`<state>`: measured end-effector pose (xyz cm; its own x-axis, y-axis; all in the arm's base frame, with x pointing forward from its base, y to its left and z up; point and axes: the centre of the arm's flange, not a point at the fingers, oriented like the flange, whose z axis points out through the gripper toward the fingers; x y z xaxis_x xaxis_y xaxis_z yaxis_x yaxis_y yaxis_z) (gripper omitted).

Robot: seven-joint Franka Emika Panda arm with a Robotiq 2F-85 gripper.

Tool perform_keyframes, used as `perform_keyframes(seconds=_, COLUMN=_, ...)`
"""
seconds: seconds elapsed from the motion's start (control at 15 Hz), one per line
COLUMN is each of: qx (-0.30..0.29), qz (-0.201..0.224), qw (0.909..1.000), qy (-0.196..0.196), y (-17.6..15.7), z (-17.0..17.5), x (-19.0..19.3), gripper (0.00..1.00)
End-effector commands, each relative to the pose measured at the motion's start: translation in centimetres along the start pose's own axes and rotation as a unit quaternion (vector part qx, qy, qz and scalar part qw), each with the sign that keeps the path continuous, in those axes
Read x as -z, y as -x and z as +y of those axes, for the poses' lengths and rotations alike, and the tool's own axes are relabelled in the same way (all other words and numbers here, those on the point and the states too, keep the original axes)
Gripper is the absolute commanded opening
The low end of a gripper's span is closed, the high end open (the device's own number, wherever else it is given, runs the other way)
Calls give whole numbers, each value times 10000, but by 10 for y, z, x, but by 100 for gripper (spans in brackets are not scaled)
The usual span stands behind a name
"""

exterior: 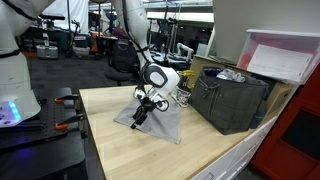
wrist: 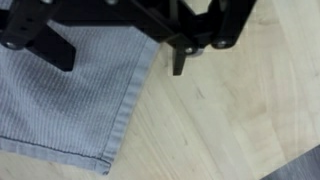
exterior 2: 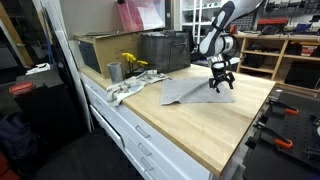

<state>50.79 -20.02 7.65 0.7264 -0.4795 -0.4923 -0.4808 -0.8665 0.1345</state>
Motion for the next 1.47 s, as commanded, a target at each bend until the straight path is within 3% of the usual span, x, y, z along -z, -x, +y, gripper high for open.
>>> perform_keyframes(seconds=0.0, qx=412, qz=4, qw=9990, qy=168, y=16, z=-28, x=-16, gripper=100)
perform_keyframes(seconds=0.27, qx=529, qz=-93, qw=9968, qy=596, y=22, z=-26, x=-21, gripper=100)
perform_keyframes(seconds=0.73, qx=507, qz=-269, qw=9918, qy=1138, y=37, z=12, x=-41, gripper=100)
perform_keyframes(seconds=1.0, qx=615, qz=-264, qw=9920, qy=1068, y=52, z=26, x=-26, gripper=100)
perform_keyframes(seconds=1.4, qx=762, qz=225, qw=9943, qy=711, y=85, z=30, x=37, gripper=100)
